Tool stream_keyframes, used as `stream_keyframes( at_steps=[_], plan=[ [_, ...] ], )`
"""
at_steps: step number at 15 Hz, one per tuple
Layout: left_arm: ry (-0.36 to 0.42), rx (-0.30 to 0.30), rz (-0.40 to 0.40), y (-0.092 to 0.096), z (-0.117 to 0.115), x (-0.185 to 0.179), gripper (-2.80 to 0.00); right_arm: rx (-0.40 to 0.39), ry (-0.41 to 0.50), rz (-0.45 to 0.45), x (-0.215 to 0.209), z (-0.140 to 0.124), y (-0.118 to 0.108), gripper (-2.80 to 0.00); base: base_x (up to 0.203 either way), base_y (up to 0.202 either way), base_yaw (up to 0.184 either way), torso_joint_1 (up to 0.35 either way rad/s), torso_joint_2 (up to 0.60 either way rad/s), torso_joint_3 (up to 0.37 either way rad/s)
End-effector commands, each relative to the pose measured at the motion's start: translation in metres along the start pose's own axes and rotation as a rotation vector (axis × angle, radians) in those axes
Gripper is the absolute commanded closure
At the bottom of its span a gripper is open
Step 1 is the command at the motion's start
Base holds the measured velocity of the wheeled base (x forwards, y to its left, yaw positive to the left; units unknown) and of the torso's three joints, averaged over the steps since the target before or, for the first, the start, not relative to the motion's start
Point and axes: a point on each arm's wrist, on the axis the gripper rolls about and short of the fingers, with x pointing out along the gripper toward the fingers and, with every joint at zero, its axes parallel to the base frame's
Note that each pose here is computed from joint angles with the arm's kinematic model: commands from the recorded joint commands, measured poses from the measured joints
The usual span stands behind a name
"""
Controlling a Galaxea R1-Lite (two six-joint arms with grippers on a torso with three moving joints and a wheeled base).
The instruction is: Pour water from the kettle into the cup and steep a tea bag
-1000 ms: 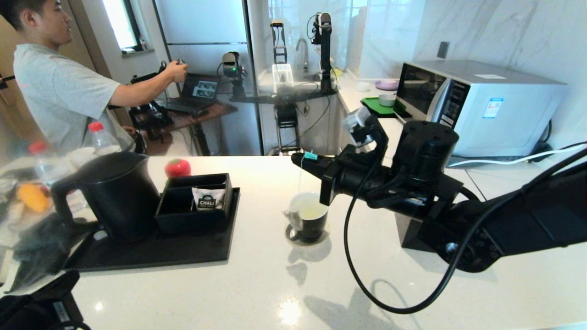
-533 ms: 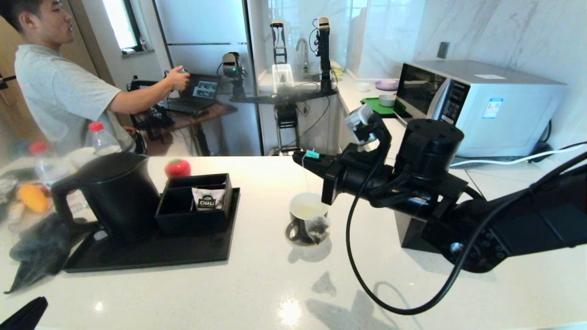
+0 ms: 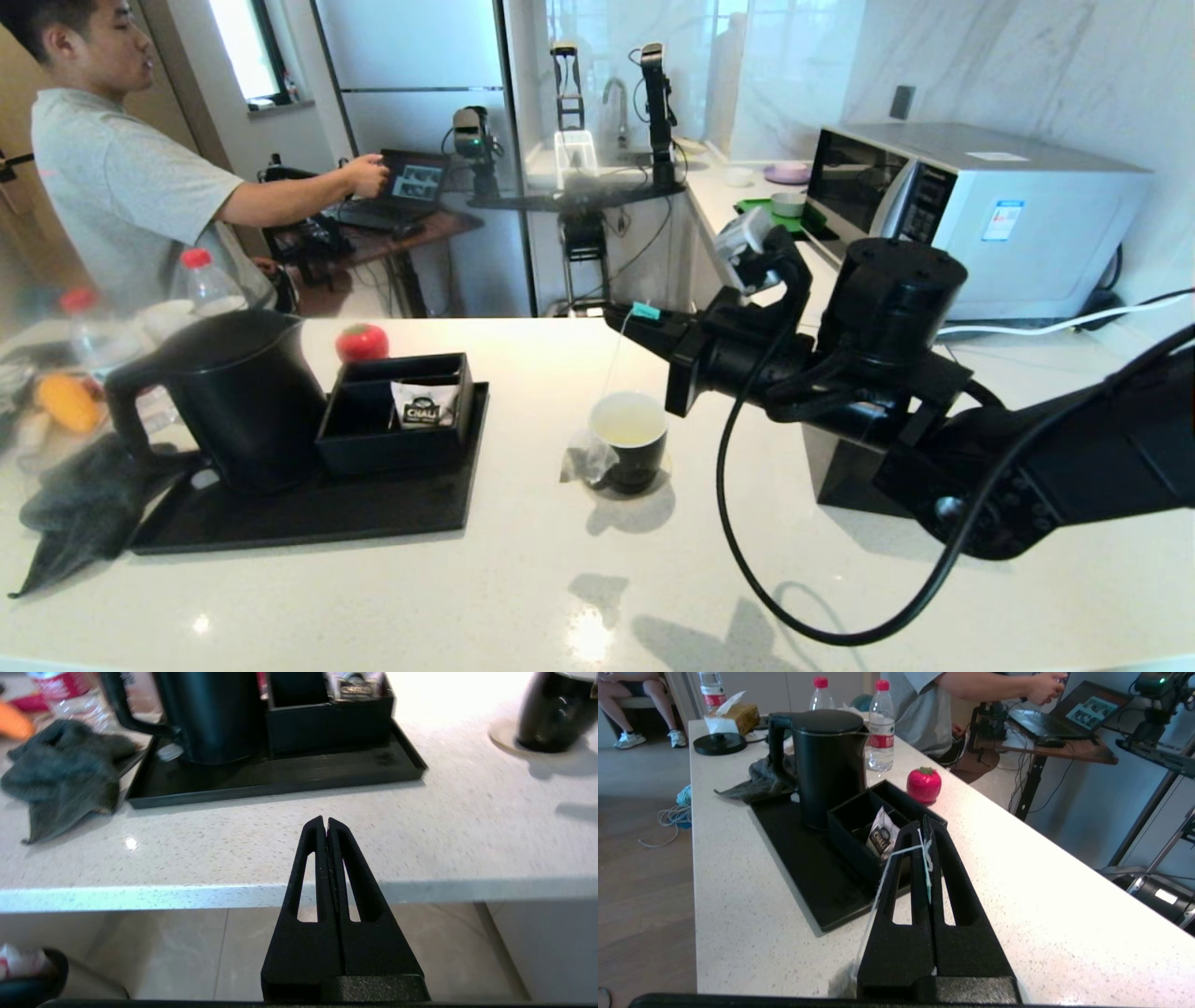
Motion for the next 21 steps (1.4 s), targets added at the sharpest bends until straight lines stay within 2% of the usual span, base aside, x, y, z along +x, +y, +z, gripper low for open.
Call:
stream_keyframes(
  at_steps=[1,9,16,21],
  plan=[
    [-0.078,0.015,-0.009,0.0,-0.005,-0.007,0.0,-0.003,-0.005,0.003,-0.004,0.002,0.001,0.0,0.0,0.0,0.0,0.0,0.0,0.0],
    [-0.076,0.013,-0.009,0.0,-0.005,-0.007,0.0,-0.009,-0.016,-0.039,-0.003,0.004,-0.017,0.0,0.0,0.0,0.0,0.0,0.0,0.0],
    [-0.076,0.012,-0.009,0.0,-0.005,-0.007,0.0,-0.028,-0.061,-0.042,0.023,0.019,-0.031,0.0,0.0,0.0,0.0,0.0,0.0,0.0],
    [-0.076,0.012,-0.009,0.0,-0.005,-0.007,0.0,-0.01,-0.008,-0.048,0.032,-0.004,-0.037,0.0,0.0,0.0,0.0,0.0,0.0,0.0]
  ],
)
